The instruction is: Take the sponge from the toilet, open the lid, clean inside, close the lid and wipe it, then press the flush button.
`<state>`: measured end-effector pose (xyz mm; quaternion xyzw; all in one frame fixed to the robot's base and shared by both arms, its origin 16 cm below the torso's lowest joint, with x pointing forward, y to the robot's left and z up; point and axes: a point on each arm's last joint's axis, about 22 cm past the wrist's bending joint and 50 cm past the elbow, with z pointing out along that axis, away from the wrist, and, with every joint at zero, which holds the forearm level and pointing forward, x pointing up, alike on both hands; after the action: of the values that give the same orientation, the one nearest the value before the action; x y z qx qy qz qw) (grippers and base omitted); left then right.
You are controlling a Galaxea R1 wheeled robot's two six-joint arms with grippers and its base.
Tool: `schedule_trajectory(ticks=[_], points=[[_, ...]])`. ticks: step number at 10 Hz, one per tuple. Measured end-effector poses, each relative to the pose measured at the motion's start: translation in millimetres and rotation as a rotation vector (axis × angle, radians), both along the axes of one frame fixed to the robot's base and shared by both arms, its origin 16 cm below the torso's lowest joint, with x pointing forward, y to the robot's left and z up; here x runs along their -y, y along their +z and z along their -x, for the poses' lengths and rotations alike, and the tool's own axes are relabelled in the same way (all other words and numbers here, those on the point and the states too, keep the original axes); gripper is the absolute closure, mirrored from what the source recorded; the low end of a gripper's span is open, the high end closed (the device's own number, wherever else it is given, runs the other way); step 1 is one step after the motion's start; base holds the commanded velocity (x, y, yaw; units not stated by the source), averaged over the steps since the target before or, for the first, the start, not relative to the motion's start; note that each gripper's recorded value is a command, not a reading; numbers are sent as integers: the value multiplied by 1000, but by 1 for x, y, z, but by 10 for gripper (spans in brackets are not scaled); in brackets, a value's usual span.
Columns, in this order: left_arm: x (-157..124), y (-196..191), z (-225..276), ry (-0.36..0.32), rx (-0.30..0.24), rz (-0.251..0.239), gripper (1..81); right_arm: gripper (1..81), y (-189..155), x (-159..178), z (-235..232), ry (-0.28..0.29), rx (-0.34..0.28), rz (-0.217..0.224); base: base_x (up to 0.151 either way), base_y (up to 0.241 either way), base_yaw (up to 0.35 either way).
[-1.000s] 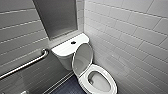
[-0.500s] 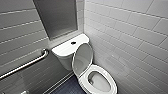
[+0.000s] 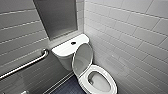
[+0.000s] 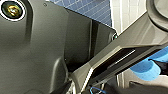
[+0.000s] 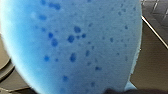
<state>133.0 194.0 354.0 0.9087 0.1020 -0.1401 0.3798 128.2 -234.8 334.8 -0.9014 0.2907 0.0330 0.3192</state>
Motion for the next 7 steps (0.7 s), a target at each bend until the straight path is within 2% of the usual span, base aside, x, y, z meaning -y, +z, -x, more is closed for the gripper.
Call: schedule_trajectory(ticks=[2,3,4,5,7], points=[[3,-5,13,-19,-23,-36,10,811,0,0,-1,-2,2,0,0,0,0],[-1,-14,21,-53,-43,-101,10,811,0,0,-1,-2,3,0,0,0,0],[-1,-19,29,-96,-51,-138,10,811,1,-1,-2,-4,5,-1,0,0,0],[2,-20,35,-154,-34,-139,10,811,1,-1,-3,-7,9,-1,0,0,0],[11,-16,51,-296,-13,-92,10,811,2,-2,-5,-13,15,-5,0,0,0]])
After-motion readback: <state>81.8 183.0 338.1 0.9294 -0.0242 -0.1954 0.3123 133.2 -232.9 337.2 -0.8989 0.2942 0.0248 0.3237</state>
